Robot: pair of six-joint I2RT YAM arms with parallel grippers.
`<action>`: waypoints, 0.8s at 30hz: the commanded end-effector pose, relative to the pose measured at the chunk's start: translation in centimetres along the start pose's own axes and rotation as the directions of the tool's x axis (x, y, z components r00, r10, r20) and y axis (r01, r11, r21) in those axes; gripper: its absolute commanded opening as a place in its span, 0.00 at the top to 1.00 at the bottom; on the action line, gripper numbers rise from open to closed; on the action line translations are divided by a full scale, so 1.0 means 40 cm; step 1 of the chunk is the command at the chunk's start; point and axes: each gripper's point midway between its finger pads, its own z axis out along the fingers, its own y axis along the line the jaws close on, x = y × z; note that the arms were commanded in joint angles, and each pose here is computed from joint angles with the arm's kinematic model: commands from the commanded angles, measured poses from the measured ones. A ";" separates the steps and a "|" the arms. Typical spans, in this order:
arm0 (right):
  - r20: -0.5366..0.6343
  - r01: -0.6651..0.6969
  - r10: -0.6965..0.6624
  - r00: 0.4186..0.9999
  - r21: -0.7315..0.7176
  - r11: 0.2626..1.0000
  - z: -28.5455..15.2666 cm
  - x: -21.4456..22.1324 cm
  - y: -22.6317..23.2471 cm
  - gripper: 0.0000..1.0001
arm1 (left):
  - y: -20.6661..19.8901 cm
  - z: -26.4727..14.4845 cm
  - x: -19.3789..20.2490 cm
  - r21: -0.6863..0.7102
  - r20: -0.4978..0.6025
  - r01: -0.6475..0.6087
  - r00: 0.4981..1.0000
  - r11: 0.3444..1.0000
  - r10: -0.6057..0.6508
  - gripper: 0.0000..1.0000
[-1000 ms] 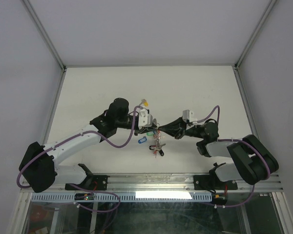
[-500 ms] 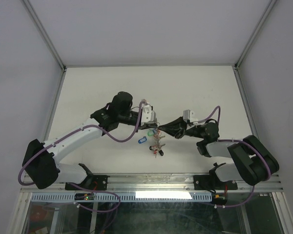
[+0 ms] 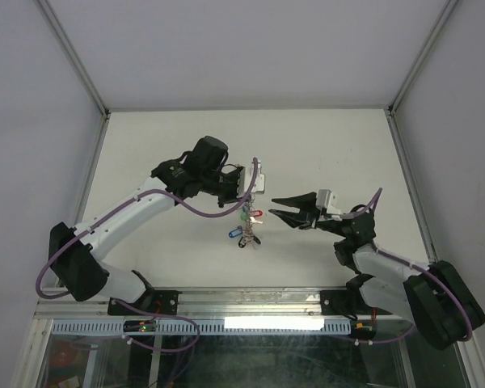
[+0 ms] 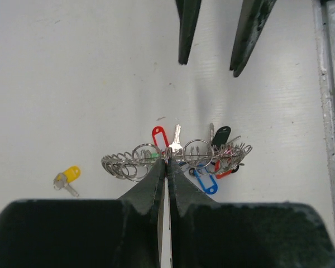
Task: Put the keys on the keyring
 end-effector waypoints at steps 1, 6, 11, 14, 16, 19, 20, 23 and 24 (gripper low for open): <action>-0.034 0.058 -0.055 0.998 0.090 0.994 -0.018 0.005 -0.034 0.67 | 0.057 -0.026 -0.026 -0.065 -0.086 -0.058 0.995 0.996 0.052 1.00; -0.045 0.055 -0.049 0.998 0.148 0.988 -0.030 0.004 -0.051 0.66 | 0.056 0.011 0.024 -0.069 -0.370 -0.117 0.925 0.991 0.084 1.00; -0.027 0.040 -0.035 0.999 0.227 0.973 -0.045 -0.008 -0.071 0.65 | 0.102 -0.002 0.049 -0.128 -0.542 -0.161 0.838 0.979 0.067 1.00; -0.015 0.008 -0.003 1.000 0.340 0.940 -0.067 -0.019 -0.108 0.61 | 0.148 -0.019 0.017 -0.191 -0.547 -0.200 0.835 0.961 0.065 1.00; -0.006 -0.013 0.017 1.000 0.413 0.911 -0.085 -0.029 -0.129 0.60 | 0.178 -0.020 -0.003 -0.227 -0.540 -0.226 0.839 0.947 0.071 1.00; -0.005 -0.051 0.062 0.998 0.508 0.860 -0.117 -0.031 -0.154 0.58 | 0.205 -0.004 -0.030 -0.251 -0.512 -0.243 0.855 0.937 0.084 1.00; -0.007 -0.052 0.064 0.998 0.509 0.859 -0.119 -0.038 -0.150 0.58 | 0.212 0.003 -0.041 -0.257 -0.499 -0.244 0.862 0.935 0.088 1.00; 0.005 -0.064 0.084 0.996 0.690 0.721 -0.182 -0.057 -0.219 0.55 | 0.232 0.025 -0.068 -0.271 -0.459 -0.250 0.882 0.930 0.104 1.00; 0.033 -0.109 0.124 0.992 0.725 0.680 -0.194 -0.061 -0.230 0.51 | 0.238 0.032 -0.078 -0.276 -0.444 -0.252 0.889 0.927 0.110 1.00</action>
